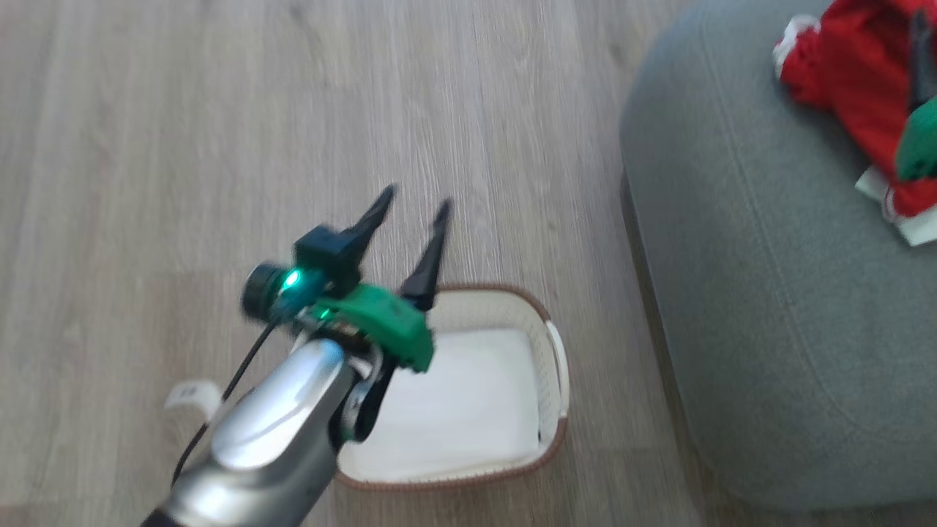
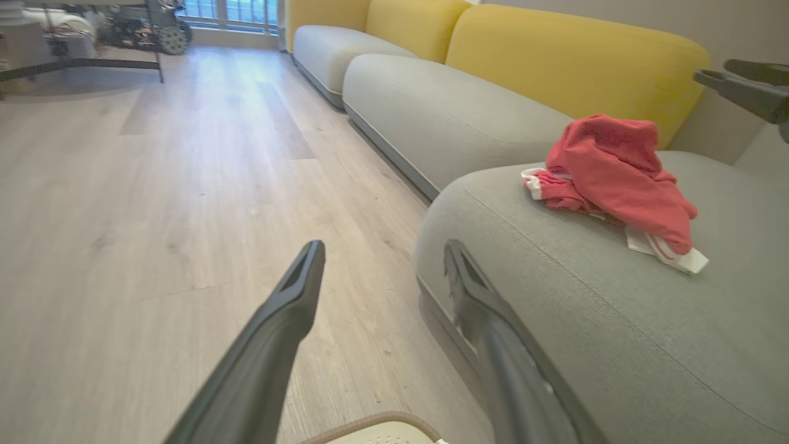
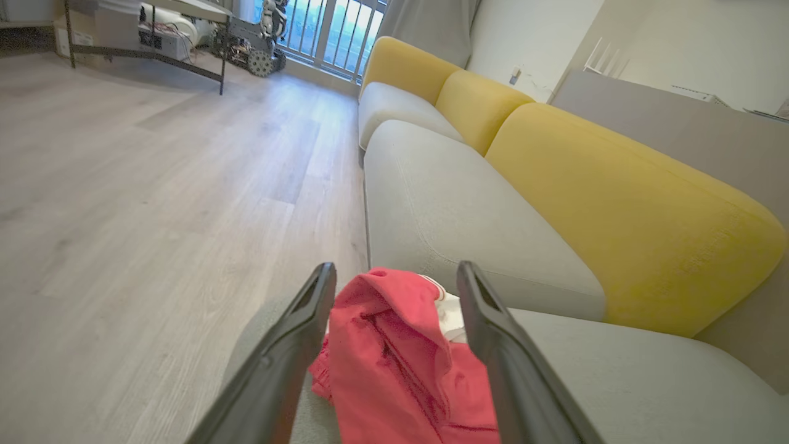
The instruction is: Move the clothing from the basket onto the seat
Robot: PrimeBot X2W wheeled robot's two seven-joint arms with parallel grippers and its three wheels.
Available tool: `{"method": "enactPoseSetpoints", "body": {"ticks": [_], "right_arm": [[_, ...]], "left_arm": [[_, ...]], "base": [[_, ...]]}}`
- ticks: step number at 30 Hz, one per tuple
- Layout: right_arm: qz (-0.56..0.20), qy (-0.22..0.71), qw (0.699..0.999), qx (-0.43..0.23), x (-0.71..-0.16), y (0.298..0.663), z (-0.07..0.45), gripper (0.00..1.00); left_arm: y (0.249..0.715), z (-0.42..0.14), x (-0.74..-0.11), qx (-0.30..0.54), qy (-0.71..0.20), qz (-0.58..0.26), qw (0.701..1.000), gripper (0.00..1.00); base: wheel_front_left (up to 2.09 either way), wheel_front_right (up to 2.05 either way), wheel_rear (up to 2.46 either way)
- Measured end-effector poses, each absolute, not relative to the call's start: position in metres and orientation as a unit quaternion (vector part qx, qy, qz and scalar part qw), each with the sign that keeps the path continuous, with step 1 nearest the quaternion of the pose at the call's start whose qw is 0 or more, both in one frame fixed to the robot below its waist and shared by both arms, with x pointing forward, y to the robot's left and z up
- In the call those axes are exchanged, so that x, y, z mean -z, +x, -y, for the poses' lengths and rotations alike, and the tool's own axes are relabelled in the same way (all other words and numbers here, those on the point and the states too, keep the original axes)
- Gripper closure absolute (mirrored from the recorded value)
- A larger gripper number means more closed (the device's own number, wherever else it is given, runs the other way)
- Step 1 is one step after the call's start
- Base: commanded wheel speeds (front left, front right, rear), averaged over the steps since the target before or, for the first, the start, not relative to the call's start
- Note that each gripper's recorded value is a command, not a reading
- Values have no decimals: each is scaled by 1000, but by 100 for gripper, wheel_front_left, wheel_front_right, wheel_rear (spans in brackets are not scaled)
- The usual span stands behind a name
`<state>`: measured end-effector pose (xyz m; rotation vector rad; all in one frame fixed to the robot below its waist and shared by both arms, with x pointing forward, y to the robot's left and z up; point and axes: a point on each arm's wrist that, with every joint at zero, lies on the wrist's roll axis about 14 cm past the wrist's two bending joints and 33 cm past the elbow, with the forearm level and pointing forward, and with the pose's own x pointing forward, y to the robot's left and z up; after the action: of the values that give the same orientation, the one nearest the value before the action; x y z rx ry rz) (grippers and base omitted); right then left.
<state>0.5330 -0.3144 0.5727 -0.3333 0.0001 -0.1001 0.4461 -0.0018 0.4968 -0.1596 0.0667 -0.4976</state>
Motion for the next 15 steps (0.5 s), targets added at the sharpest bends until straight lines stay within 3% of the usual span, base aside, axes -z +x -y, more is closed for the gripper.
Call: {"method": "enactPoseSetpoints", "body": {"ticks": [8, 15], "right_arm": [[50, -101, 994, 12, -589, 505, 263, 0], [56, -41, 997, -29, -564, 472, 211, 0]], "left_arm": [[419, -64, -503, 143, -86, -22, 986, 0], [390, -118, -501, 60, -88, -14, 994, 0]], "base": [[0, 0, 0], [0, 0, 0]]}}
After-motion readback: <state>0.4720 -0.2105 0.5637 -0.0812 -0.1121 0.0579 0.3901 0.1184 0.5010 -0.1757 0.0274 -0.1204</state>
